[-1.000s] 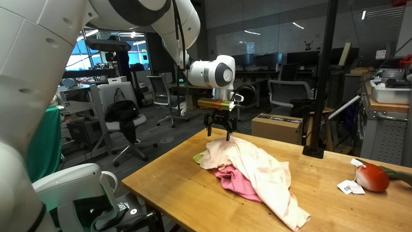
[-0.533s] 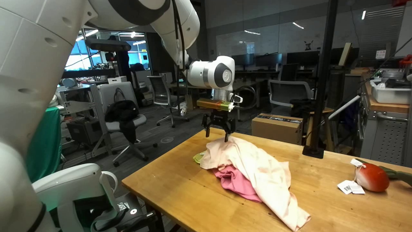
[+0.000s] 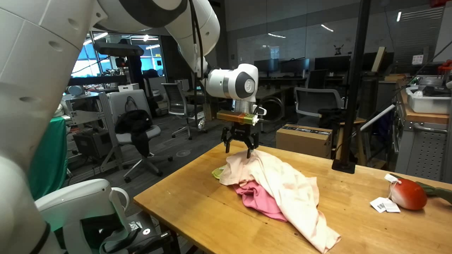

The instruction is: Move the white rope and radish to the right, move the peach shirt forwards, move the yellow towel and pink shirt to the left

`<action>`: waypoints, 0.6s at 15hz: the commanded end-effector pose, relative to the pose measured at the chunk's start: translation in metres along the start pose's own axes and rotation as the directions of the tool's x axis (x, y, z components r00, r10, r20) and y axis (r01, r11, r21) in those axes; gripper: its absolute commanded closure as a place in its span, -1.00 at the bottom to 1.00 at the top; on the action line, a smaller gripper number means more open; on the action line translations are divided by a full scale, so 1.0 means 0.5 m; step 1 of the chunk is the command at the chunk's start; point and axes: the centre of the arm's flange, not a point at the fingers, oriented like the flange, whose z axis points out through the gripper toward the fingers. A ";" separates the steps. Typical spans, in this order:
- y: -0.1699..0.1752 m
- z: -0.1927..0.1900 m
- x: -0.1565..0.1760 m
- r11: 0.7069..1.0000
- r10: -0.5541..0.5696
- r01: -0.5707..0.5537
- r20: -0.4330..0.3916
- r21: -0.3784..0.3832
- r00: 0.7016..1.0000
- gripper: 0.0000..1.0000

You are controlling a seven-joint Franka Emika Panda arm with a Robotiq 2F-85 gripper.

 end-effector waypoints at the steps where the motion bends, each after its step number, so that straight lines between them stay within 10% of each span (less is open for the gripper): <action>1: 0.000 -0.003 -0.022 1.000 -0.026 0.026 -0.030 -0.001 0.999 -1.00; 9: 0.004 0.015 -0.027 0.998 -0.058 0.057 -0.026 -0.010 0.998 -1.00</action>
